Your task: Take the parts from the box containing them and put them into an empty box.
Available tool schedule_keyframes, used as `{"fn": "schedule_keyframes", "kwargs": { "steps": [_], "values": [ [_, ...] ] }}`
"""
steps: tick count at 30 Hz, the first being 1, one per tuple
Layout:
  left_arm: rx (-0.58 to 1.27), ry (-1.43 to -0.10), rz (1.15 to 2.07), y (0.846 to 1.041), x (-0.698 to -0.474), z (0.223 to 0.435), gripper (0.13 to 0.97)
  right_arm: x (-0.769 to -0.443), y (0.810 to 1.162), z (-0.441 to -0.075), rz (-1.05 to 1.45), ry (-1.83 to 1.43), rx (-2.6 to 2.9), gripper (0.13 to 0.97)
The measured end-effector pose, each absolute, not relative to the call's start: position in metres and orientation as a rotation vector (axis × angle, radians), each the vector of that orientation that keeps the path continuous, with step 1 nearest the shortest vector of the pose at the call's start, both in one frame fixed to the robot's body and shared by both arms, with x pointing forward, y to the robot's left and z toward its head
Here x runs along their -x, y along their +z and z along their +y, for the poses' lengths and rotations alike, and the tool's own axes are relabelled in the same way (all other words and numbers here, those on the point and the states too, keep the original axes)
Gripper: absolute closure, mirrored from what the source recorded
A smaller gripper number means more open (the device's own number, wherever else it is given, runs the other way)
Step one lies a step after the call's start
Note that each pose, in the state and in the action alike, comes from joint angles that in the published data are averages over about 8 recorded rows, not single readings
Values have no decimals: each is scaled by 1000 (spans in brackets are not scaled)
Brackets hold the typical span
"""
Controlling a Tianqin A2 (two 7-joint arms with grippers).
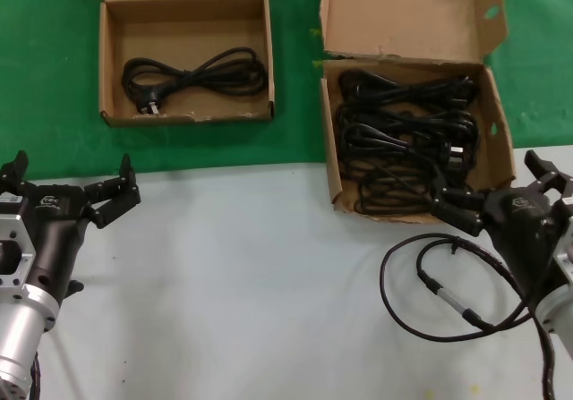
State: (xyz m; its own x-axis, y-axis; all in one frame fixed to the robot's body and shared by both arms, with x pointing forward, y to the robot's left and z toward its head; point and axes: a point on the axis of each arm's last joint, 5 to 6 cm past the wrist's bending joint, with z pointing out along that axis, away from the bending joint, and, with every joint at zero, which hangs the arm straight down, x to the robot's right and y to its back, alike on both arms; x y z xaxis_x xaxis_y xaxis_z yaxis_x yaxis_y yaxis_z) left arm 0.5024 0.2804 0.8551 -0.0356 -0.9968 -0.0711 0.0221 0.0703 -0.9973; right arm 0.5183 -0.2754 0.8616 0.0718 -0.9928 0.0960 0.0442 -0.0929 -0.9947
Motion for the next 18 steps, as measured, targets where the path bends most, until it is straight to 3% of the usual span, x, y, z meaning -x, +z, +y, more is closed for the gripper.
{"fn": "schedule_keyframes", "kwargs": {
  "steps": [18],
  "values": [
    [1124,-1193,1253,855,-502,280,132,-518,862,-275,1078,-1242,1282,130]
  ]
}}
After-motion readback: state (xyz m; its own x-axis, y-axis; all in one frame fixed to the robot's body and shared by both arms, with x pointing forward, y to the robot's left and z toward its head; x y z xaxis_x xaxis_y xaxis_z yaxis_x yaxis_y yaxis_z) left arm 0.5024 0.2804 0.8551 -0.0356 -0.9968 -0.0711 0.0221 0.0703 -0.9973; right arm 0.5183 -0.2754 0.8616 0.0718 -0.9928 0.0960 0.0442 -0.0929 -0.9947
